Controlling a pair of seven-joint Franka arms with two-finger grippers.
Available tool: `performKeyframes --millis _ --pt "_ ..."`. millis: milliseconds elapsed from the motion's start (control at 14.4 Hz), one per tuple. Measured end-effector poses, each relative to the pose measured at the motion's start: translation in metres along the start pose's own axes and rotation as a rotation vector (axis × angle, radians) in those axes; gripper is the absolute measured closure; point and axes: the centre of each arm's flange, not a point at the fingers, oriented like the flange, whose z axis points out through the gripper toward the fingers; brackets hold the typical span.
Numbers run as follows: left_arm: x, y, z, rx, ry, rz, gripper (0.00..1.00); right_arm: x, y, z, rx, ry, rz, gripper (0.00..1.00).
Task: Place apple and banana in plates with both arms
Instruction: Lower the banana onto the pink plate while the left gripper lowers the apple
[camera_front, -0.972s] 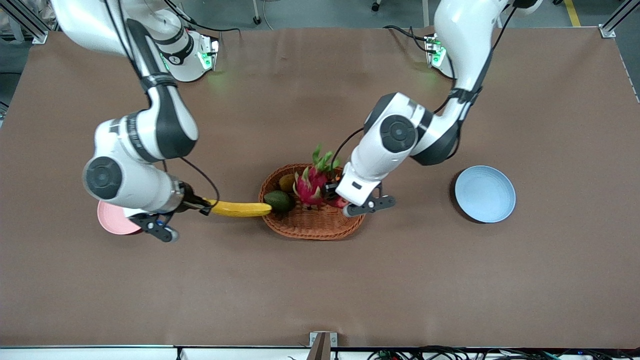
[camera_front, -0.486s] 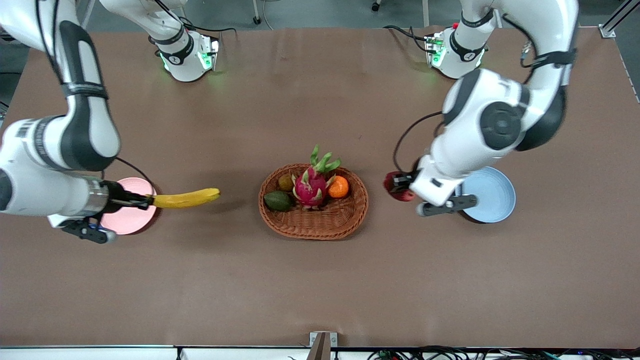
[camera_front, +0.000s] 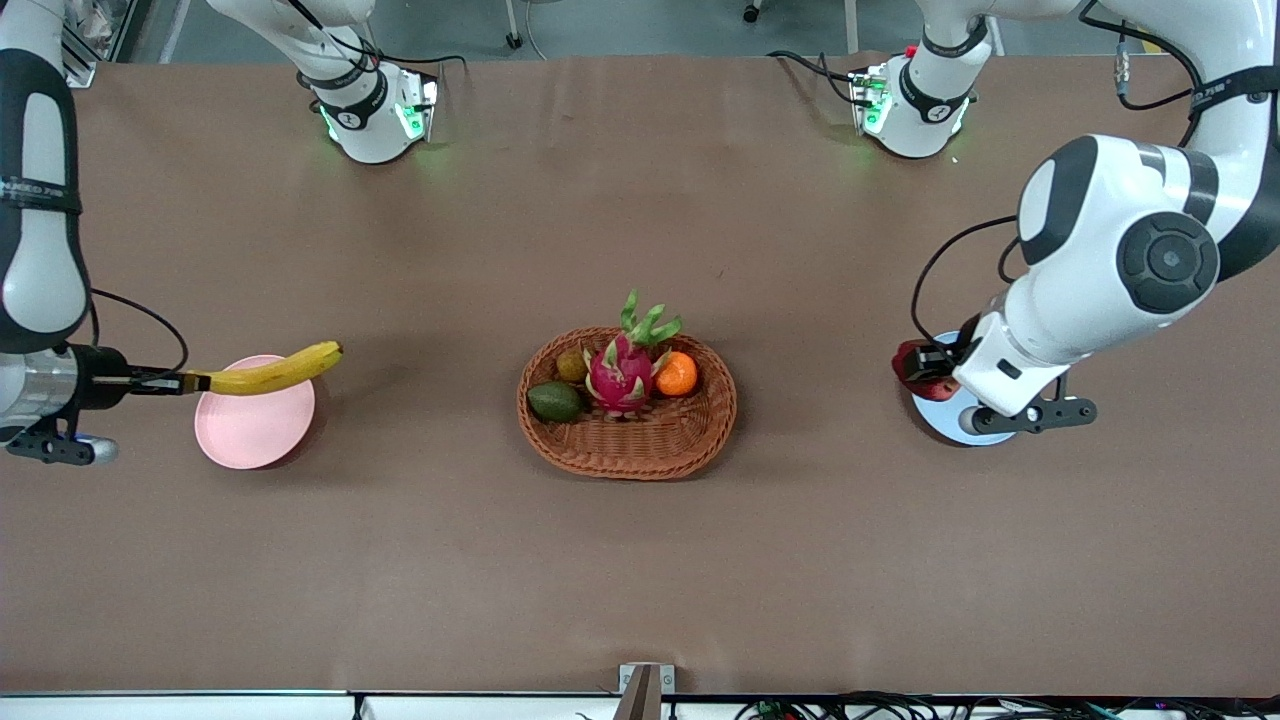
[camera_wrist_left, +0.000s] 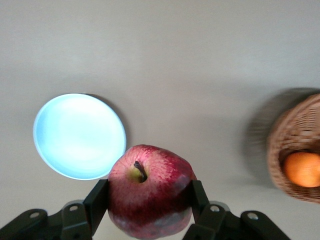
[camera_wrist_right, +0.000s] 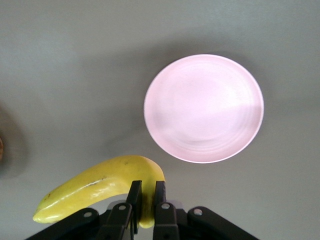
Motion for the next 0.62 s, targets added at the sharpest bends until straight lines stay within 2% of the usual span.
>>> performKeyframes --millis 347,625 --pt "-0.001 -0.03 0.05 0.066 -0.045 0.019 0.29 -0.004 0.07 0.032 -0.002 0.052 -0.063 0.85" --pt "0.002 -0.07 0.095 0.064 -0.029 0.016 0.29 -0.008 0.119 0.06 -0.006 0.084 -0.082 0.86"
